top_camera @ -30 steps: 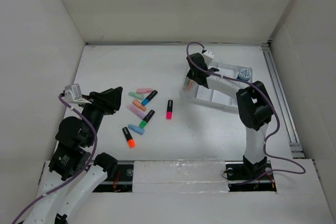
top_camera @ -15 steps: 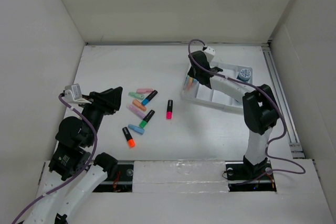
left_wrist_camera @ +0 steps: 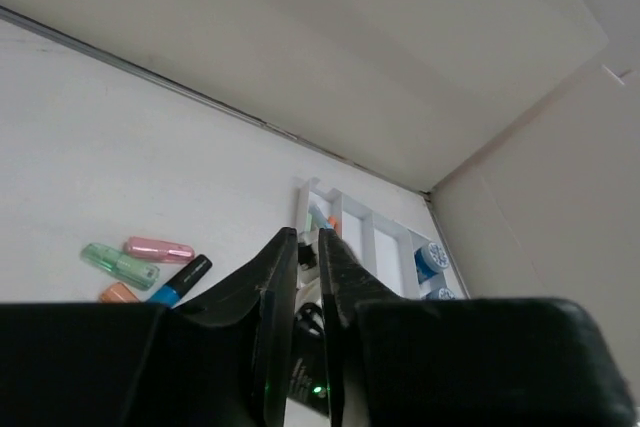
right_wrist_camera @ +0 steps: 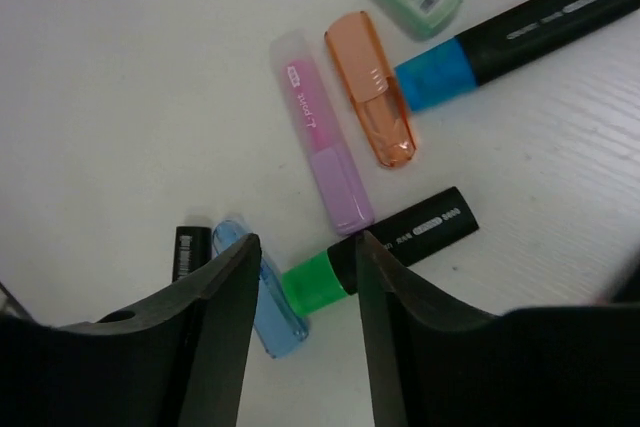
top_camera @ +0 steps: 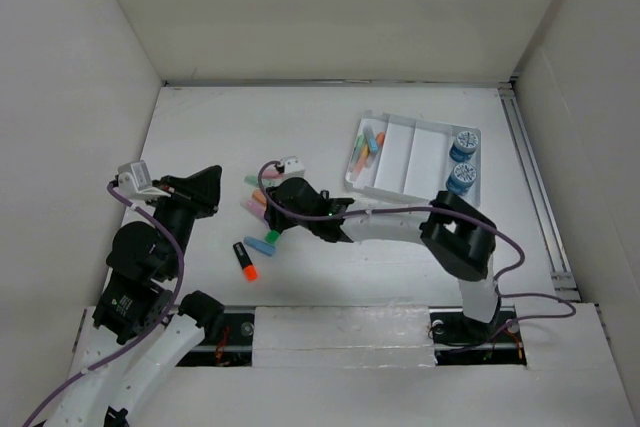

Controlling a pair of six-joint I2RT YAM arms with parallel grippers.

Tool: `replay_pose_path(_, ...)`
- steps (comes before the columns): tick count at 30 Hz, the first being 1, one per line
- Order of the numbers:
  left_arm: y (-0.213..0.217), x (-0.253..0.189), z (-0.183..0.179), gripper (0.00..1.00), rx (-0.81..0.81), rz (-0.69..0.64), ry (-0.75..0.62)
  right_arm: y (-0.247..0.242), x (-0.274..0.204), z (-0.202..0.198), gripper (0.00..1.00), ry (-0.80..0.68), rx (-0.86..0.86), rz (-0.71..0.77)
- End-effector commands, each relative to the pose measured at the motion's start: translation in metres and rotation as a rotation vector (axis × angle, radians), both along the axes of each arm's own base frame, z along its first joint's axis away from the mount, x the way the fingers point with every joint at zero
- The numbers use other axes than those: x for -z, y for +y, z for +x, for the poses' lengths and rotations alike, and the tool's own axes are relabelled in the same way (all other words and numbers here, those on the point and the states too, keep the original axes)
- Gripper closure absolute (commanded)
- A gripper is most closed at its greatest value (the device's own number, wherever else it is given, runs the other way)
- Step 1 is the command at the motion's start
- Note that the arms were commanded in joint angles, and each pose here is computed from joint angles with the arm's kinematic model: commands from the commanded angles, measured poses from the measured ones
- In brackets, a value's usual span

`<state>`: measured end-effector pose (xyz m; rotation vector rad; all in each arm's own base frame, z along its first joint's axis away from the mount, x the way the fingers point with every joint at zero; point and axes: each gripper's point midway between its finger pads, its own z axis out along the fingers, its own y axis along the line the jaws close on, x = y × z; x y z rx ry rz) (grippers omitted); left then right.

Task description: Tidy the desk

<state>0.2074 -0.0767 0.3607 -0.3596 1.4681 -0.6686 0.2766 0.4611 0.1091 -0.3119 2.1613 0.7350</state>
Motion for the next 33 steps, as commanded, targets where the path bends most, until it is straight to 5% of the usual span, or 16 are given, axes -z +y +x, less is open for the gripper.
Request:
replay_pose_path(1, 0.005, -0.01, 0.001, 0.88, -0.029, -0.024, -0.024, 0.026, -0.008, 0.008, 0.5, -0.042, -0.017, 0.004)
replay_pose_path(5, 0.002, -0.009, 0.001, 0.71, -0.012, -0.018, -0.026, 0.04, 0.008, 0.005, 0.47, -0.032, -0.029, -0.046)
replay_pose_path(6, 0.002, -0.01, 0.0, 0.6, -0.011, -0.022, -0.03, 0.044, 0.016, 0.008, 0.47, -0.027, -0.024, -0.062)
replay_pose_path(9, 0.003, -0.011, -0.001, 0.54, -0.012, -0.025, -0.032, 0.044, 0.024, 0.015, 0.47, -0.04, -0.003, -0.11)
replay_pose_path(28, 0.006, -0.013, -0.003, 0.53, -0.022, -0.032, -0.036, 0.05, 0.077, 0.016, 0.5, 0.005, 0.009, -0.207)
replay_pose_path(30, 0.007, -0.011, -0.002, 0.53, -0.028, -0.034, -0.03, 0.053, 0.08, 0.015, 0.76, 0.011, -0.001, -0.204)
replay_pose_path(33, 0.009, -0.012, -0.003, 0.53, -0.037, -0.036, -0.029, 0.058, 0.071, 0.016, 0.85, -0.004, 0.001, -0.147)
